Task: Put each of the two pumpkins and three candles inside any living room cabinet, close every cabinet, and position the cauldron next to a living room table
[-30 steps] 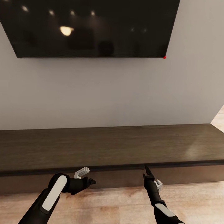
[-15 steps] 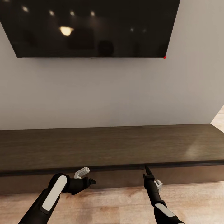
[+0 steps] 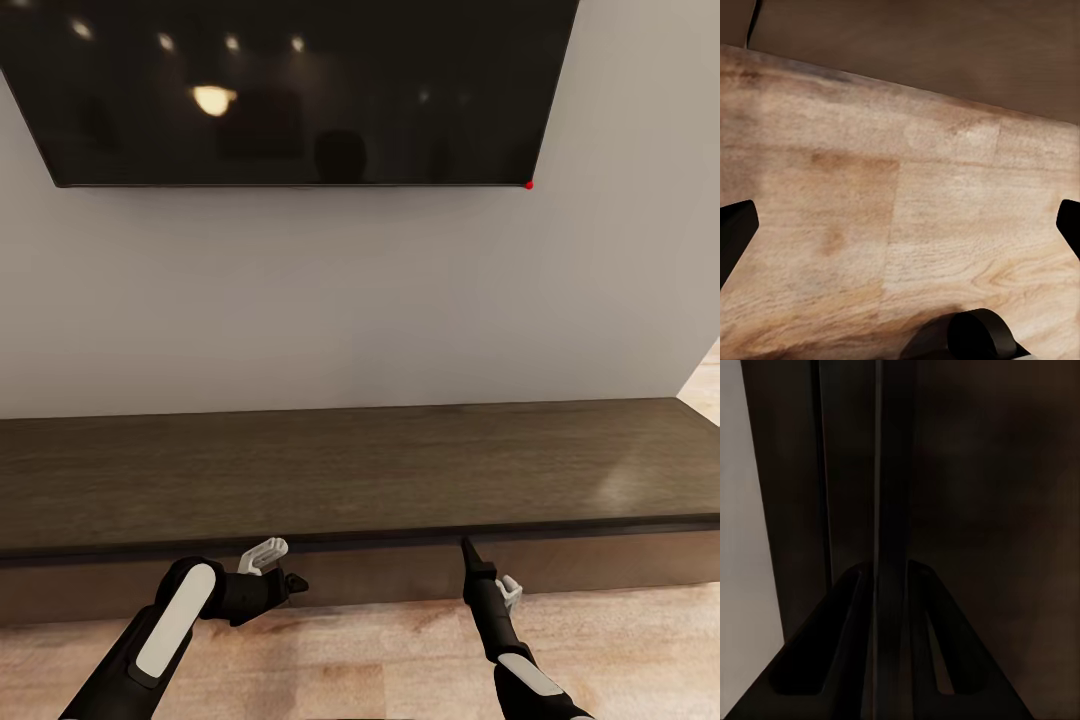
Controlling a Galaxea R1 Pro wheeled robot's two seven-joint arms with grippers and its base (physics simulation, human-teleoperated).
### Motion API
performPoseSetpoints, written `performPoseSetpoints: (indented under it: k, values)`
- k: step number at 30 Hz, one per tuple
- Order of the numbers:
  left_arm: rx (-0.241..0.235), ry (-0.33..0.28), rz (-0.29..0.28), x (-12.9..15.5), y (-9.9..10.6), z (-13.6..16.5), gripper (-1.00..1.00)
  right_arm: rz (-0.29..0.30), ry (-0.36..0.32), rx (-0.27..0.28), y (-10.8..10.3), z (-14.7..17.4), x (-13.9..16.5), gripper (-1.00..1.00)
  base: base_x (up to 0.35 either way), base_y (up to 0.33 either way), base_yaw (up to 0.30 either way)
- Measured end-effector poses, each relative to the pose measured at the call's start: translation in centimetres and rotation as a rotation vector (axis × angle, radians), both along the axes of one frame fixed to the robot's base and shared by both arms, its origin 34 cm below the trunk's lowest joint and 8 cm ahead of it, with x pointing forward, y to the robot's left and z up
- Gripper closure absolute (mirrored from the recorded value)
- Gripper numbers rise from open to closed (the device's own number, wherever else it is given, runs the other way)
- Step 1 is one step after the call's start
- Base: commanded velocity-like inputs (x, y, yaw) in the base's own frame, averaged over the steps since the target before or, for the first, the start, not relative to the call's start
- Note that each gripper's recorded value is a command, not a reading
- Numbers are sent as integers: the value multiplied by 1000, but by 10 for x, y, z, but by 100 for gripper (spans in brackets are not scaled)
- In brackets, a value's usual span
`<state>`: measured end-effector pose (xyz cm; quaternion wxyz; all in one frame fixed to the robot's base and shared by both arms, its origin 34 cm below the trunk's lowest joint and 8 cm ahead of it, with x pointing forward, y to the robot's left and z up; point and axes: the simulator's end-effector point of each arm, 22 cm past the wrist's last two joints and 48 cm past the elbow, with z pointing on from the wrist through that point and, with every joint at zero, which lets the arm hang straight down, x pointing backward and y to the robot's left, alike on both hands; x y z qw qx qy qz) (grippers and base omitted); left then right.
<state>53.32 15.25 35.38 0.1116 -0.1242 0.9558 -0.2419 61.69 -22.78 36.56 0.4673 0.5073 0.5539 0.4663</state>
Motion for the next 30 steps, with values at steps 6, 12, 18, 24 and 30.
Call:
performPoseSetpoints:
  k: [6,12,18,24,30]
  values:
    - [1,0,0,0,0,0,-100,0,0,0,0,0,0,100,0,0,0]
    - [0,0,0,0,0,0,-100,-3,7,5,0,0,2,100,-42,0,0]
    - [1,0,0,0,0,0,-100,-4,8,5,0,0,2,100,-44,0,0]
    - [1,0,0,0,0,0,-100,-7,8,6,-1,0,2,100,-128,0,0]
    - [1,0,0,0,0,0,-100,-8,8,7,-1,0,2,100,-120,0,0]
